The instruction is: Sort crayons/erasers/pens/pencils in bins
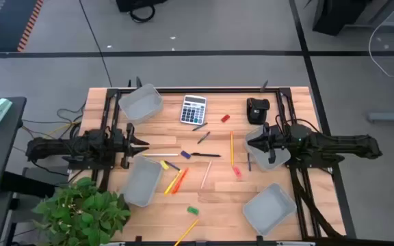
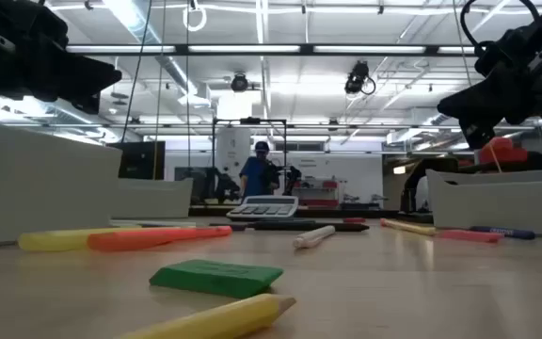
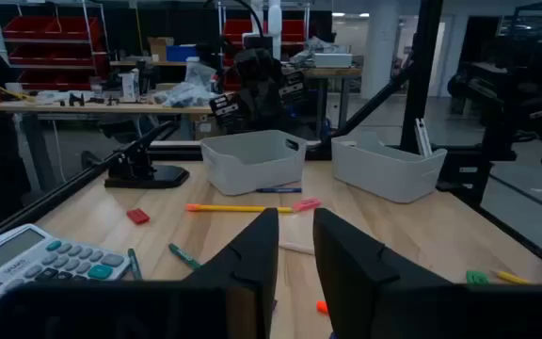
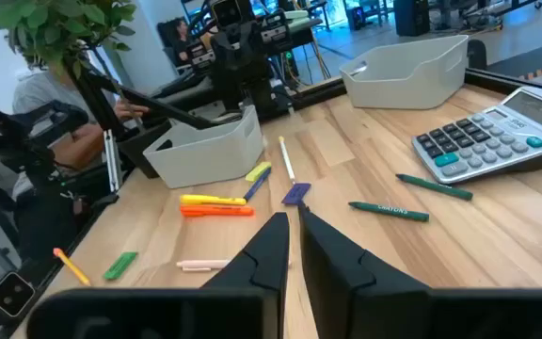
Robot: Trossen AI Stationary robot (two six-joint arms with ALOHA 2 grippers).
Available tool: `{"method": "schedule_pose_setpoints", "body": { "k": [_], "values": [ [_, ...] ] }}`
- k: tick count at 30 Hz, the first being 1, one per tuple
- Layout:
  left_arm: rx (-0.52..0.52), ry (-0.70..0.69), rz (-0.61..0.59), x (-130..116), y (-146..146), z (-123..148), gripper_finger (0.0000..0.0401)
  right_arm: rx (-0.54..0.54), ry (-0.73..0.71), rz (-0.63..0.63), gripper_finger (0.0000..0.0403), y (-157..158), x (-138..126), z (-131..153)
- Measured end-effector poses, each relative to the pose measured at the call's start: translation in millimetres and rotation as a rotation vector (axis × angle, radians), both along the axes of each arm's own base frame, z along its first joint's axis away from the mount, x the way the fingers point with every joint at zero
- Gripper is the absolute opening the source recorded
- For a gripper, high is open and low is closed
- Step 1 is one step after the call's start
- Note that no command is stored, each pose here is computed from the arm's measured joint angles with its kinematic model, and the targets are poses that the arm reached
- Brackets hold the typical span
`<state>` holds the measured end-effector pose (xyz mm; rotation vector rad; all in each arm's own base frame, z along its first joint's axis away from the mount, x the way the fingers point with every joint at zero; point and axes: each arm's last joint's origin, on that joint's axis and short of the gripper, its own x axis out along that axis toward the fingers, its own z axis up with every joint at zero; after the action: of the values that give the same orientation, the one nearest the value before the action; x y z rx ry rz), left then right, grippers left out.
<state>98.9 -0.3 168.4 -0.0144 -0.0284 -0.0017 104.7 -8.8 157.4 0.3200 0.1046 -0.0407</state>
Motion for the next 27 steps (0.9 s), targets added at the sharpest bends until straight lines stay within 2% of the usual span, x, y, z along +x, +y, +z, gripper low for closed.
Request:
{"method": "schedule_pose_setpoints", "body": {
  "k": [27],
  "values": [
    [0.000, 0.000, 0.000, 0.0, 0.0, 0.0, 0.0086, 0.000, 0.000, 0.000, 0.0041, 0.0, 0.0, 0.1]
  ]
}}
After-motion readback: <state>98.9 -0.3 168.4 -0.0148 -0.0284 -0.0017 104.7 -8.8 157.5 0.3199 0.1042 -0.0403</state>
